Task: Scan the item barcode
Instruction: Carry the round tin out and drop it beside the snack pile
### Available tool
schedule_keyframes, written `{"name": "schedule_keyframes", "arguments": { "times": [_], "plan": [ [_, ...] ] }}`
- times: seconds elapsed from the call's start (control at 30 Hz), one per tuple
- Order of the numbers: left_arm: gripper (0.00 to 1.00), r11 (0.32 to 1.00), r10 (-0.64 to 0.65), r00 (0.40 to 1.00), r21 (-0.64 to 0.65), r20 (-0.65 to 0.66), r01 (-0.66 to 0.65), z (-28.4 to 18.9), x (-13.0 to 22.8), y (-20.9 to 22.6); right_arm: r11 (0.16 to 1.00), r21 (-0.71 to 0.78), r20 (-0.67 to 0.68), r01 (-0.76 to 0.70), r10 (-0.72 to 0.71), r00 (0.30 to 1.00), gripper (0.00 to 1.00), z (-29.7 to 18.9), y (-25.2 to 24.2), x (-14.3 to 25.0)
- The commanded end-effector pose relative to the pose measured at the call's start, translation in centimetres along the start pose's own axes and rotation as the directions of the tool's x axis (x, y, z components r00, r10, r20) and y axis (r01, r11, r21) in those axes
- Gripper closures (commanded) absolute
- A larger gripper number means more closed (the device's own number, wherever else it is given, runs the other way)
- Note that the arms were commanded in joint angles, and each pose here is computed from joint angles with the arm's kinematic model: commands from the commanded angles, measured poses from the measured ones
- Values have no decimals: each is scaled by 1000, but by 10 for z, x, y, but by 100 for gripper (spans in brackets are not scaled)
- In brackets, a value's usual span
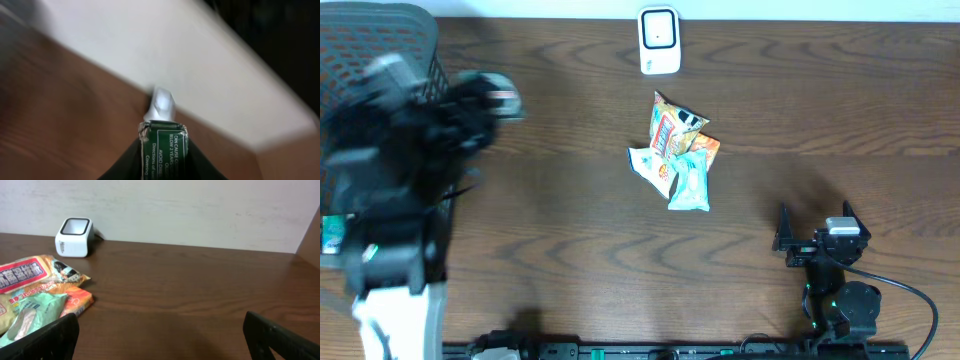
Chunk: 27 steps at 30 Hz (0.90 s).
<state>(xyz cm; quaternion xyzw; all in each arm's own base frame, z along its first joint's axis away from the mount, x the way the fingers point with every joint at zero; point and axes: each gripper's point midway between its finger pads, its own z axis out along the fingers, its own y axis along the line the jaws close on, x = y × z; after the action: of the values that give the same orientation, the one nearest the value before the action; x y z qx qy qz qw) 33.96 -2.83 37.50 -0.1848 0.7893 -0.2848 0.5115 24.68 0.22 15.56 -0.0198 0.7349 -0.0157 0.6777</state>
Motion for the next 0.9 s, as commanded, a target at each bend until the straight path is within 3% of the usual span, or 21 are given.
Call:
{"name": "schedule_keyframes", "arguments": {
  "times": [0.0, 0.2, 0.47, 0.87],
  "plan": [
    [75, 993, 61, 974, 109, -219, -38, 41, 57, -31, 1000, -10, 1, 9, -9, 1000, 1, 0, 2, 0],
    [75, 995, 85, 887, 76, -453, -57, 110, 135, -18, 1000, -10, 1, 9, -9, 1000, 1, 0, 2, 0],
    [75, 999, 25, 809, -23, -588, -48, 191, 204, 36, 1000, -10, 1, 9, -9, 1000, 1, 0, 2, 0],
    [71, 984, -57, 735, -163, -676, -74, 220, 260, 97, 1000, -10, 1, 9, -9, 1000, 1, 0, 2, 0]
  ]
}}
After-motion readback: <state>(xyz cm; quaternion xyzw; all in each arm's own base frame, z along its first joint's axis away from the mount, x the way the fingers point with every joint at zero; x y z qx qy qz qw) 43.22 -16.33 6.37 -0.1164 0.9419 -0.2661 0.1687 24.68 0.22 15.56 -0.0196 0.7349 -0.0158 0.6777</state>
